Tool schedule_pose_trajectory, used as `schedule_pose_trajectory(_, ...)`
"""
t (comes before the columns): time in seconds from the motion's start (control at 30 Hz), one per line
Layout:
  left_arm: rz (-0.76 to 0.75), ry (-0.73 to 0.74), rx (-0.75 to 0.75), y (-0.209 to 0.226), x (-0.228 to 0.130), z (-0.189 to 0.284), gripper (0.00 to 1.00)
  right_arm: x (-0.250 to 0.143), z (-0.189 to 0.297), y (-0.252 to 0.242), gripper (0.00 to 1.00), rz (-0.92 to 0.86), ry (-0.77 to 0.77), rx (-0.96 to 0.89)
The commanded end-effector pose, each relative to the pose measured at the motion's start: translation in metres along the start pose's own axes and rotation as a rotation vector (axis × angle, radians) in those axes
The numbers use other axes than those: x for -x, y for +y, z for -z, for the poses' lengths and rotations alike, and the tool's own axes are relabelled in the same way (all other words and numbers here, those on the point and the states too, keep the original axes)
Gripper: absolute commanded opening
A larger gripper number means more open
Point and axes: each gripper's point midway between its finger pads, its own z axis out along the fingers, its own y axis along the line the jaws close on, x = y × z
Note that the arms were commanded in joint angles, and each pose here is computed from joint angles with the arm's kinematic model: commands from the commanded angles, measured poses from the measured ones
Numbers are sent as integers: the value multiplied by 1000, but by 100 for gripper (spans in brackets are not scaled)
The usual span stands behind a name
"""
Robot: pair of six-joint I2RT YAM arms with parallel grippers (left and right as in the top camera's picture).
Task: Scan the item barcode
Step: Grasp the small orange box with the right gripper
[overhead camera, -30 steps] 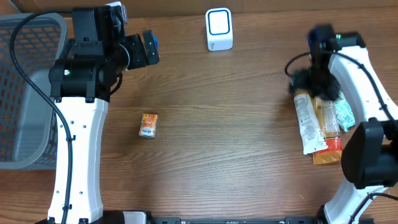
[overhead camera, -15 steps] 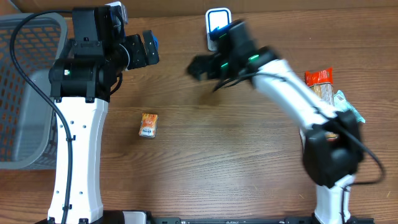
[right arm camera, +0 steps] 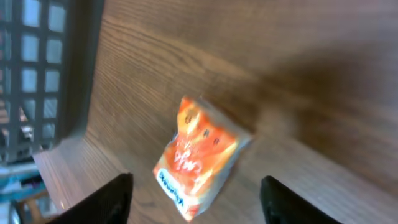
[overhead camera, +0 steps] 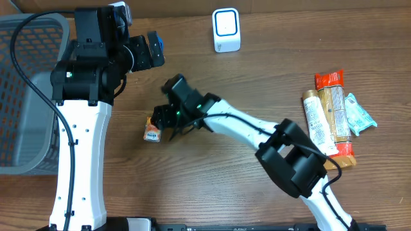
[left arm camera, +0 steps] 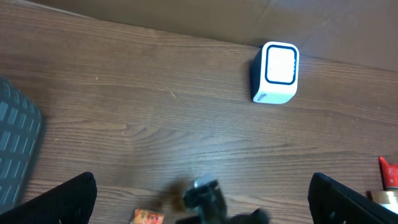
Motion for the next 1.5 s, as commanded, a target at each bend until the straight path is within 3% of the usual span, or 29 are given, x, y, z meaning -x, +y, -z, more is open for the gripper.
schedule_pose_trajectory(0.0,-12,-1,-4,1,1,0,100,-12,-13,-9,56,-82,16,-38)
schedule_pose_trajectory(0.17,-12,-1,-3,1,1,0,100,-26,-17,-4,42,-75,50,-47)
schedule_pose_trajectory(0.5,-12,-1,-4,1,1,0,100,-41,-40,-14,42,-50,44,-108)
schedule_pose_trajectory(0.9,-12,-1,-4,1,1,0,100,-29,-48,-17,39,-35,-7,-96)
schedule_pose_trajectory(0.97,-12,-1,-4,1,1,0,100,-26,-47,-20,31,-41,-13,-99)
schedule_pose_trajectory(1.1,-12,-1,-4,1,1,0,100,-21,-42,-34,4,-68,-8,-123)
schedule_pose_trajectory(1.3,-12,-1,-4,1,1,0,100,-14,-25,-57,4,-101,68,-110)
schedule_pose_trajectory(1.47,-12,-1,-4,1,1,0,100,-8,13,-54,4,-41,204,102)
